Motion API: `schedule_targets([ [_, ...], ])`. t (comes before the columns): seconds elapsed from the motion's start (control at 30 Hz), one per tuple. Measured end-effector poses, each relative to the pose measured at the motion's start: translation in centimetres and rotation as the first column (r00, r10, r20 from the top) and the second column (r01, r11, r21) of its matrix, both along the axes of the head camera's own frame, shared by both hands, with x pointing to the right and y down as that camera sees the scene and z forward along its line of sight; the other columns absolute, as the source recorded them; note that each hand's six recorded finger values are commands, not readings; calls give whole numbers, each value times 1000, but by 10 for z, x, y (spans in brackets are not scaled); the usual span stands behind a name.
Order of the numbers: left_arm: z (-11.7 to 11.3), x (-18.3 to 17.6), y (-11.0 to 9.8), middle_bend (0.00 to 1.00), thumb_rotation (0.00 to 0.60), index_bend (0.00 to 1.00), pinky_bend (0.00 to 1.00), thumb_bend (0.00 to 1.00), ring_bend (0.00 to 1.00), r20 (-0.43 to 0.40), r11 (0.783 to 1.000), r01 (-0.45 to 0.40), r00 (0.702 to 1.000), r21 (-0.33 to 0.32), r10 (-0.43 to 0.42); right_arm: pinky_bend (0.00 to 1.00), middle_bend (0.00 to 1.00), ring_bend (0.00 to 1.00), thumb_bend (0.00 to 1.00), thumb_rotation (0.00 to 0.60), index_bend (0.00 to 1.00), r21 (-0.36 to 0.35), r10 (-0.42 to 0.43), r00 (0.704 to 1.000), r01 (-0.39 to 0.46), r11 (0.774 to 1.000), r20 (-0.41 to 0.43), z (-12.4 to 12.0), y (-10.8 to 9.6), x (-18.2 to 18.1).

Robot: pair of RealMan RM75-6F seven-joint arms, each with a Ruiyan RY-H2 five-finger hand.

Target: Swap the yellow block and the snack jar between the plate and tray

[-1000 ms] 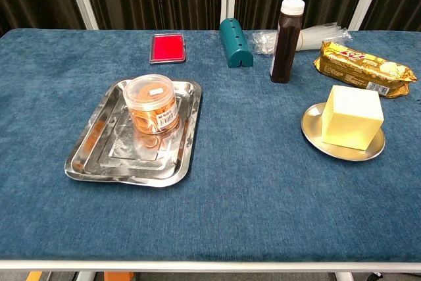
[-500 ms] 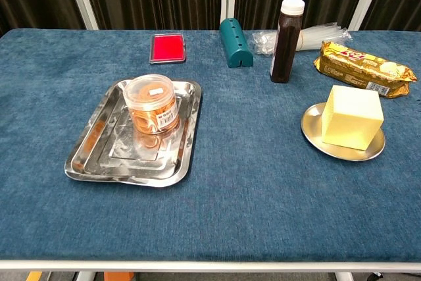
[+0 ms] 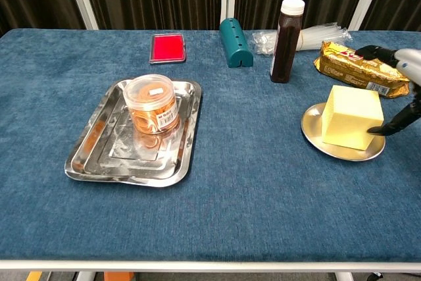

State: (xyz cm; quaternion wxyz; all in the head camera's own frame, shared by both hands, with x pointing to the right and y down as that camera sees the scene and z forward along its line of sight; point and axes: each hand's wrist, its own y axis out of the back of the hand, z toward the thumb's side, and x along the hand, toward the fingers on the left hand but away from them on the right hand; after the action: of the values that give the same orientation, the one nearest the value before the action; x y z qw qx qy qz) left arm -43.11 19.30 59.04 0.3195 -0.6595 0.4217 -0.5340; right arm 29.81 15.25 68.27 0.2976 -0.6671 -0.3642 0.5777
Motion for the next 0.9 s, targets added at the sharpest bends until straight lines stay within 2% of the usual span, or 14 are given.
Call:
schedule_targets([
  [0.13,2,0,0,53,600,85,93,159,0,-4,1000,1,1000,-4,-1,22,245,165,58,600,0,-5,1,1000,-1,1000,3,8,0,-6],
  [0.2,2,0,1,52,600,85,93,159,0,-3,1000,1,1000,-6,-1,41,350,264,77,600,0,1,6,1000,-6,1000,4,10,0,-8],
  [0.27,2,-1,1,52,600,85,93,159,0,-5,1000,1,1000,-8,-1,42,389,299,95,600,0,2,7,1000,-7,1000,8,12,0,-9],
  [0.43,2,0,2,53,600,85,93,159,0,-22,1000,4,1000,-10,-4,46,451,349,140,600,1,21,11,999,-12,1000,38,7,-1,-12],
  [0.6,1,-2,4,53,600,85,93,159,0,-26,1000,12,1000,-11,-12,61,467,360,153,600,10,77,-15,997,9,997,77,-13,-9,-21],
  [0.77,0,-3,3,53,600,85,93,159,0,-26,1000,18,999,-6,-18,68,468,360,153,600,10,122,-88,988,73,990,125,-34,-21,-46],
  [0.9,1,-5,3,53,600,85,93,159,0,-22,1000,23,999,-7,-24,70,468,360,153,600,12,112,-161,975,145,983,152,-33,-25,-73],
])
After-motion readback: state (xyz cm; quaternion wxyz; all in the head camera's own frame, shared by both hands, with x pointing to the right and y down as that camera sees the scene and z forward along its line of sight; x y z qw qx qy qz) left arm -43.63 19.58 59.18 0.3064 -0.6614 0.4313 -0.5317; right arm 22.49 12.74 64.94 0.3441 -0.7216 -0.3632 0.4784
